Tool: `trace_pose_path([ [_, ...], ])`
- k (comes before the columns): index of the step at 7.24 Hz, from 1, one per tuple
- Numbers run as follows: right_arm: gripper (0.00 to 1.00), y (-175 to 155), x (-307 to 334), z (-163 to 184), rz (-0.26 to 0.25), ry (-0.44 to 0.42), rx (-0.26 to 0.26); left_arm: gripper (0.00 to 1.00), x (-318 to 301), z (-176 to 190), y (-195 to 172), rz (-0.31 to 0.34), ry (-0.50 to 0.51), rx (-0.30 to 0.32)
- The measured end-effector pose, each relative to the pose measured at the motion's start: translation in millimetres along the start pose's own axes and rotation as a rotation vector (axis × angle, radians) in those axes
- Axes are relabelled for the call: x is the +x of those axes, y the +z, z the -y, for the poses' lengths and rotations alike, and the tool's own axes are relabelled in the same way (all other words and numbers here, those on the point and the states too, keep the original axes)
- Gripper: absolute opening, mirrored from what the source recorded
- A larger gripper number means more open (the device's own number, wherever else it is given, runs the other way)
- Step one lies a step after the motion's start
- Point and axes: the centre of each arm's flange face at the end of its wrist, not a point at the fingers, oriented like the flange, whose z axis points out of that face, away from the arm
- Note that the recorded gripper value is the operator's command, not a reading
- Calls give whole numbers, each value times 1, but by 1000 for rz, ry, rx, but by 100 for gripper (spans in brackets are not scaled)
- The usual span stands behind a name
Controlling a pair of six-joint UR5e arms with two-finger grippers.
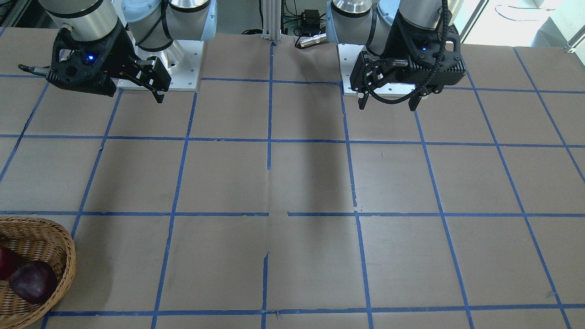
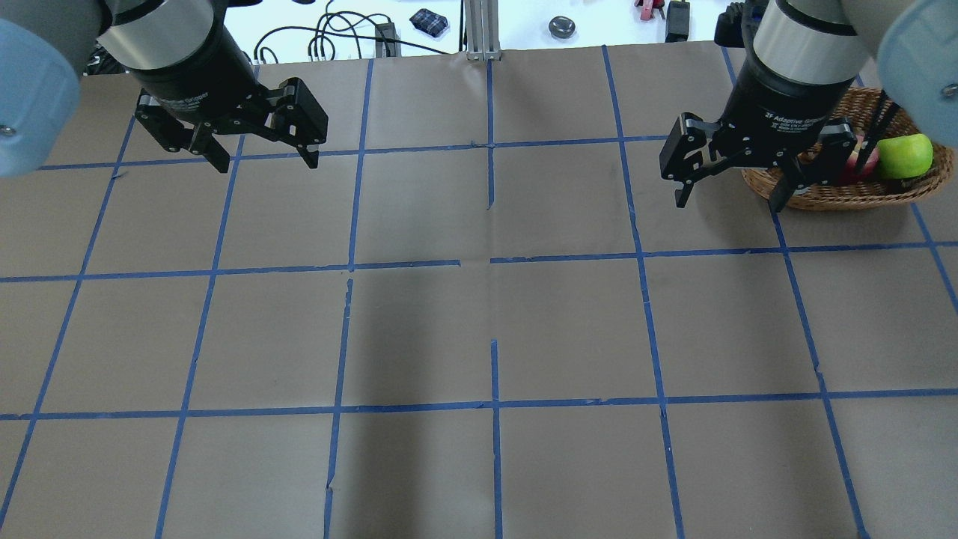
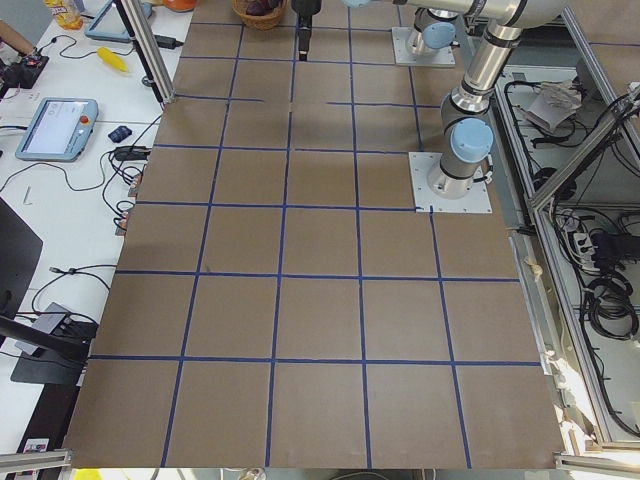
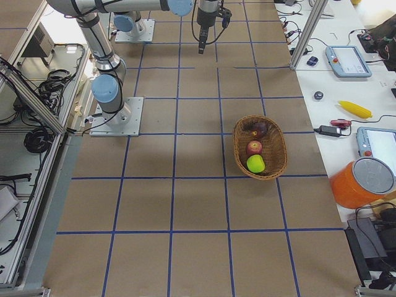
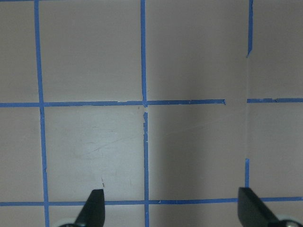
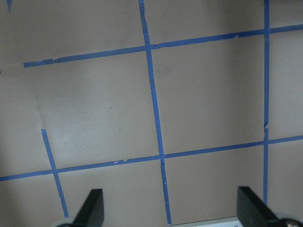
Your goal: Put all apples into basket
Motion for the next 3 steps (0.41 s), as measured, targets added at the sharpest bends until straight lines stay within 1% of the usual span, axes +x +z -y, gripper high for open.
trace_pose_path([
  [3, 100, 0, 0, 0, -3, -3, 2, 100, 0, -1, 0, 0, 1, 0],
])
